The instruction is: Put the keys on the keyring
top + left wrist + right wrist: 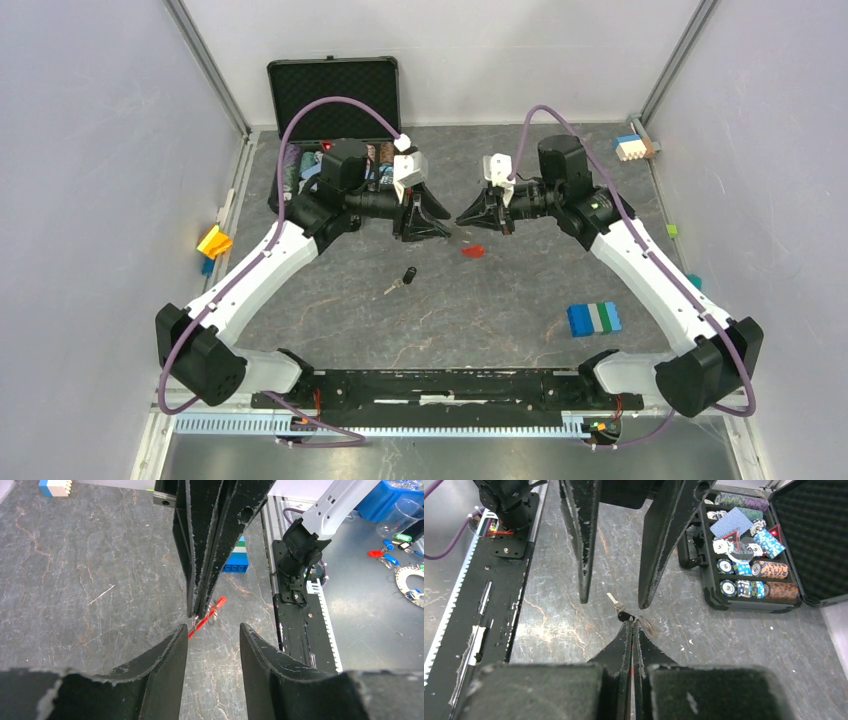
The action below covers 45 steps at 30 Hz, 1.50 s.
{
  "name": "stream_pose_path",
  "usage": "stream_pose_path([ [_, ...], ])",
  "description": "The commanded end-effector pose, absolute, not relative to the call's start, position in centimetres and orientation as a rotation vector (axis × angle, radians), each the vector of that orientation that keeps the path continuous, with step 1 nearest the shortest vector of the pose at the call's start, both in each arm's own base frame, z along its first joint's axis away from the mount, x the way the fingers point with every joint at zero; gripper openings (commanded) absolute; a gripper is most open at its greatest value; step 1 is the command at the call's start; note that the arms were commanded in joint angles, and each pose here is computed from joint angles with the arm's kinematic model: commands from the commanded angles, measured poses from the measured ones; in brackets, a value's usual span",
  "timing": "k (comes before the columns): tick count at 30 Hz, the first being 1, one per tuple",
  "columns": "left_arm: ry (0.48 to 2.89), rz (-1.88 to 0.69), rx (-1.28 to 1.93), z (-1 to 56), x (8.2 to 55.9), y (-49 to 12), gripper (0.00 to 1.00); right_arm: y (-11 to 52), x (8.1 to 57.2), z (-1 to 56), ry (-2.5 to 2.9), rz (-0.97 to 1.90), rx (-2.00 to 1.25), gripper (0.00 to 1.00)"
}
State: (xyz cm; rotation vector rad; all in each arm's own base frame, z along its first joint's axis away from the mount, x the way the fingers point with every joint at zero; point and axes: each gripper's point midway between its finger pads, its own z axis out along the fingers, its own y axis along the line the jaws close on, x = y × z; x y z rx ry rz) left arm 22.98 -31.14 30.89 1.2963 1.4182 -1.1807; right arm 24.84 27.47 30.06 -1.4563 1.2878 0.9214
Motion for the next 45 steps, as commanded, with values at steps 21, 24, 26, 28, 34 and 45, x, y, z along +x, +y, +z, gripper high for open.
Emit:
stream_pose_path([
  [21,1.375,-1.11,1.317,29.5,23.5,-32.2,0.3,28.0,23.4,31.4,1.209,0.996,-1.409,0.0],
  [24,1.372,-1.117,1.308,29.6,23.7,-32.4,0.27,28.0,23.4,31.3,1.211,0.998,-1.409,0.0],
  [26,1.372,-1.121,1.307,29.6,23.7,-32.5,0.25,28.0,23.4,31.2,1.213,0.999,-1.407,0.0],
  [28,1.371,-1.123,1.307,29.5,23.7,-32.7,0.23,28.0,23.4,31.2,1.214,1.0,-1.405,0.0],
  [34,1.366,-1.132,1.323,28.9,23.5,-32.8,0.16,28.0,23.4,31.3,1.215,1.0,-1.4,0.0],
  [45,1.304,-1.145,1.381,28.5,22.4,-32.5,0.02,28.0,23.7,30.8,1.237,1.002,-1.382,0.0],
])
